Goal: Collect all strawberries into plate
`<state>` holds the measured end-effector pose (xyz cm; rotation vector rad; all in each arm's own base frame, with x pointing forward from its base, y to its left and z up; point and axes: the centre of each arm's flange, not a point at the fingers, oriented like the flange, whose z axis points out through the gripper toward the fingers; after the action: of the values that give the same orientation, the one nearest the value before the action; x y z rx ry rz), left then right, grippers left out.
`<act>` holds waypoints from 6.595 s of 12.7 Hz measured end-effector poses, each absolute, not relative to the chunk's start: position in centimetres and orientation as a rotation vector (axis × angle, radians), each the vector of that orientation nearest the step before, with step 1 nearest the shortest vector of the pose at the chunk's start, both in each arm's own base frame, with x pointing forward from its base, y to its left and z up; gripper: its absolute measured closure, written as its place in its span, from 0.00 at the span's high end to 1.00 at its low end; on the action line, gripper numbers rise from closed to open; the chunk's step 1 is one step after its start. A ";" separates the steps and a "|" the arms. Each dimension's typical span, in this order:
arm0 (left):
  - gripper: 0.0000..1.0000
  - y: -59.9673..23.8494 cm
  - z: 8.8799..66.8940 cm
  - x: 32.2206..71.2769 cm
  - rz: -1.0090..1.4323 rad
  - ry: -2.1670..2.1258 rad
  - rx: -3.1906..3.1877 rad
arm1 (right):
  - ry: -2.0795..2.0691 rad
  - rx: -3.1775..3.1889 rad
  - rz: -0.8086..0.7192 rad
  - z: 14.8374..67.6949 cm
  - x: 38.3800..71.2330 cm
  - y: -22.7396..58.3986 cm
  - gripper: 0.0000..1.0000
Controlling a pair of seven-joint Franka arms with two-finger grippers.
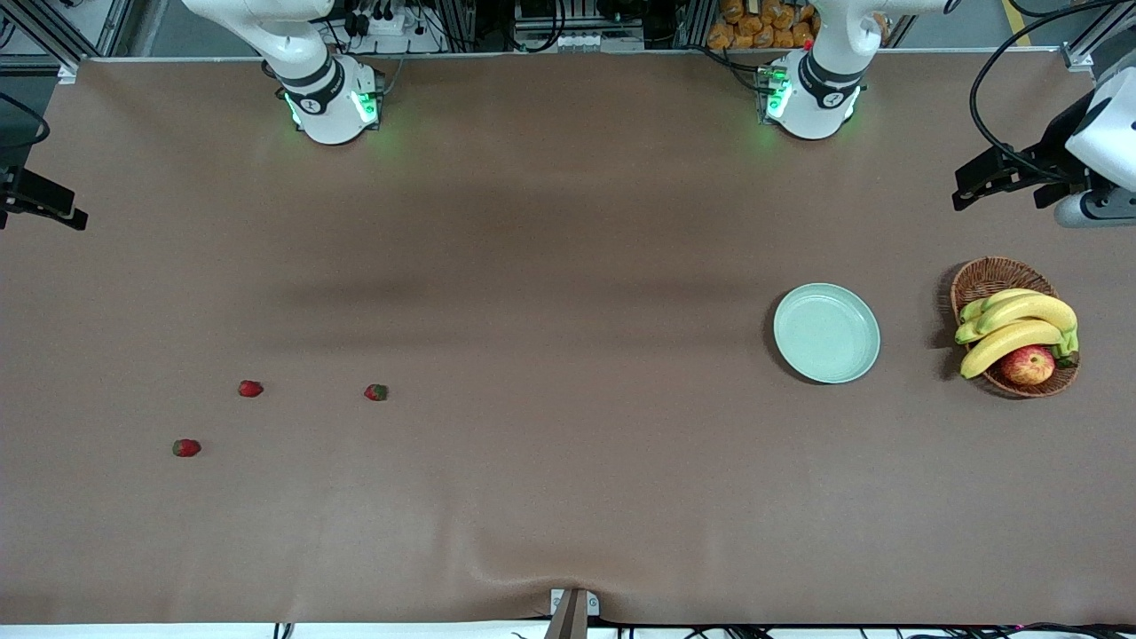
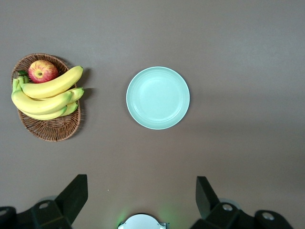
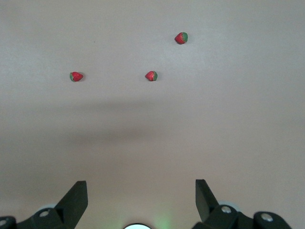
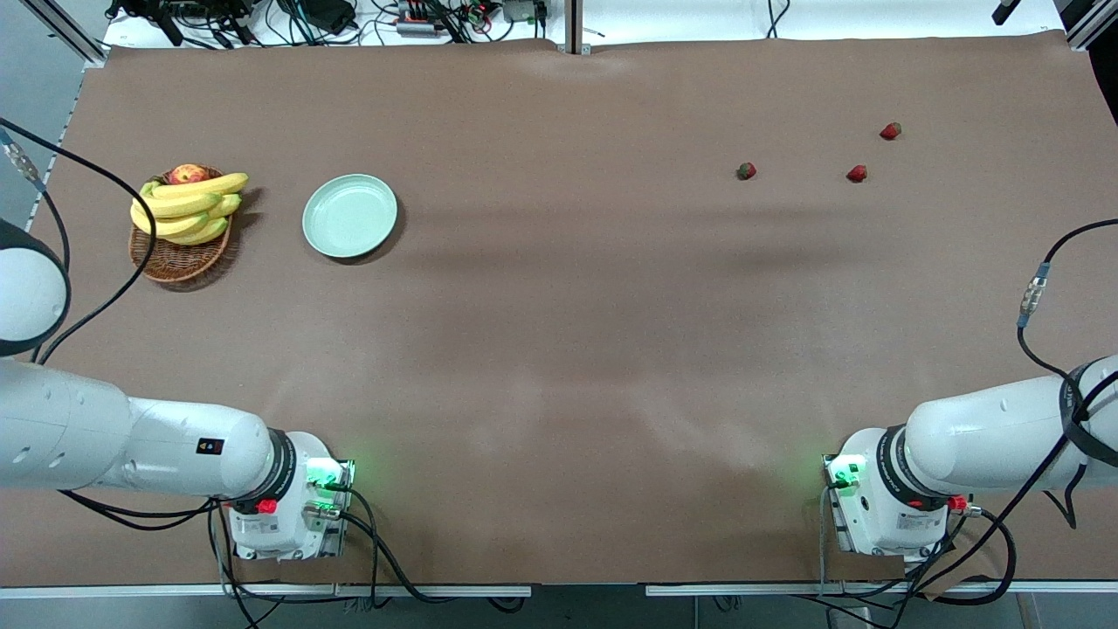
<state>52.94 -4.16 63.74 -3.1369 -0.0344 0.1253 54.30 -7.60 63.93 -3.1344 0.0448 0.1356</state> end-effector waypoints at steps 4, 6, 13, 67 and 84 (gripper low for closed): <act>1.00 -4.2 63.5 53.1 0.128 -0.035 -3.137 | 0.061 -3.134 0.136 63.9 54.2 -8.2 1.00; 1.00 -4.2 63.4 53.2 0.129 -0.035 -3.136 | 0.086 -3.132 0.138 63.9 54.1 -9.0 1.00; 1.00 -4.2 63.3 53.3 0.129 -0.027 -3.137 | 0.077 -3.134 0.115 64.1 54.3 -8.7 1.00; 1.00 -3.8 58.7 55.1 0.070 0.022 -3.143 | -1.585 -2.757 0.018 21.0 65.5 16.8 1.00; 1.00 -3.7 58.1 55.2 0.076 0.020 -3.142 | -1.599 -2.748 0.044 17.3 63.6 16.2 0.70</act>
<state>55.15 -3.70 58.12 -3.1424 0.0196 0.0761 63.57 16.21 17.34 -2.7479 -1.5994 0.0443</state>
